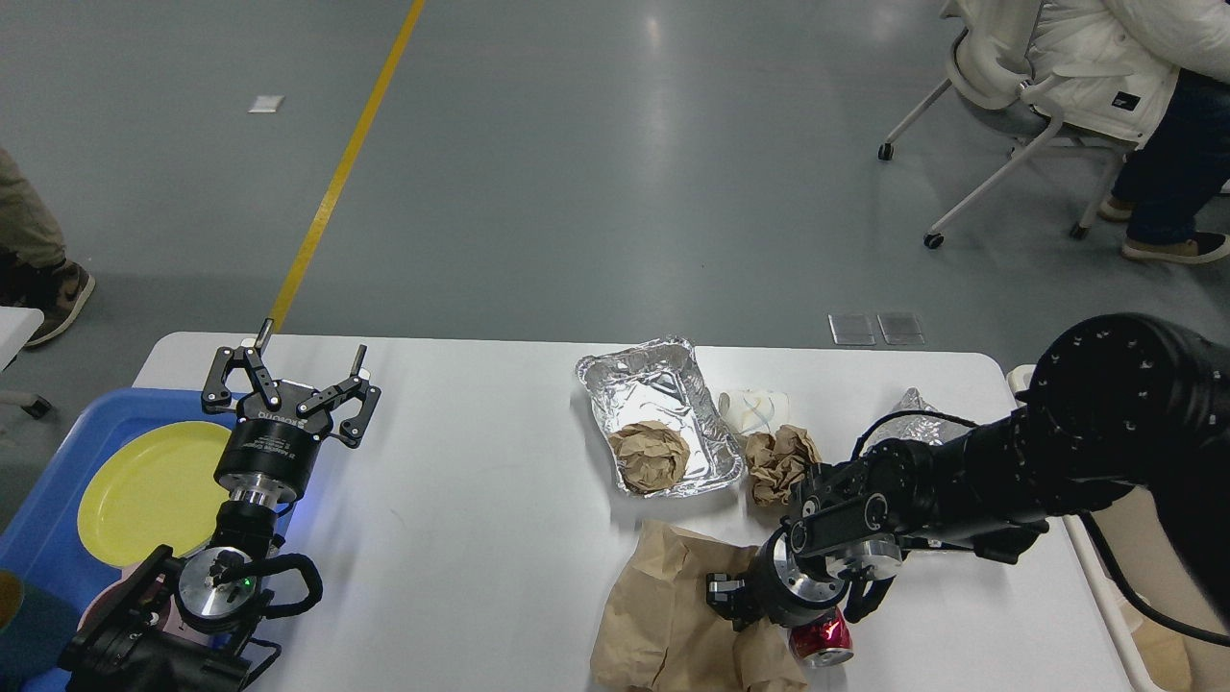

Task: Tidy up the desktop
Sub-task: 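Lift the paper bag and drop it into the white bin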

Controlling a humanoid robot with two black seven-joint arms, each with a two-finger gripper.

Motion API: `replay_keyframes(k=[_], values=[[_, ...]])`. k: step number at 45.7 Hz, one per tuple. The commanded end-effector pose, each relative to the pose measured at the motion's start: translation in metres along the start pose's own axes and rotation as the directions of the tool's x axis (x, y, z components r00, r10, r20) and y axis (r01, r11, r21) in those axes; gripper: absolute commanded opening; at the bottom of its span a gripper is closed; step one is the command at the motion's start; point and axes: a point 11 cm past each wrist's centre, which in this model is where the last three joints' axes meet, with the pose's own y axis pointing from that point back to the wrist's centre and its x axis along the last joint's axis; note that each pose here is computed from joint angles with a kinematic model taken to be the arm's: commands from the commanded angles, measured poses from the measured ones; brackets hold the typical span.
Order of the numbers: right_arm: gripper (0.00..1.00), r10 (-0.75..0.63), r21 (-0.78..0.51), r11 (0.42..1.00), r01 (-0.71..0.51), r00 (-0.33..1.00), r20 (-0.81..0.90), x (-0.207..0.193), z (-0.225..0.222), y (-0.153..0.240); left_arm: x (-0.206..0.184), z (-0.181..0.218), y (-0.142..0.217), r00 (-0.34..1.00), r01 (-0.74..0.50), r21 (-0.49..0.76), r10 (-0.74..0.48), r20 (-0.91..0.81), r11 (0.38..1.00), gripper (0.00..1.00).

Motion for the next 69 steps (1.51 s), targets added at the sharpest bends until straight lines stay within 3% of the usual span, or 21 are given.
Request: replay_keyframes(k=[1,16,32,54,61,69], values=[[0.0,-0.01,0.005,1.0,0.01,1.0,-0.006,0.0,-0.007,0.02,0.0,0.0,0.0,1.0,-0.001,0.0,0.001,0.0,1.0,0.96],[0.0,0.036,0.03,0.999,-0.035,0.999,-0.005,0.03,-0.016,0.136,0.0,0.0,0.0,1.0,0.0,0.0,0.0,0.0,1.0,0.96],[0.0,0.075,-0.02,0.997,-0.075,0.997,-0.022,0.051,0.011,0.273,0.0,0.0,0.0,1.0,-0.001,0.0,0.001,0.0,1.0,0.96],[0.0,0.11,-0.058,0.993,-0.104,0.987,0.118,0.052,0.065,0.291,0.0,0.0,0.0,1.0,-0.001,0.0,0.001,0.0,1.0,0.96],[0.0,0.26,-0.207,0.956,-0.208,0.928,0.266,0.069,0.142,0.3,0.0,0.0,0.001,1.0,-0.001,0.002,0.001,0.0,1.0,0.96],[0.0,0.364,-0.265,0.927,-0.266,0.807,0.465,0.083,0.25,0.286,0.0,0.0,0.001,1.0,0.0,0.002,0.0,0.0,1.0,0.96]])
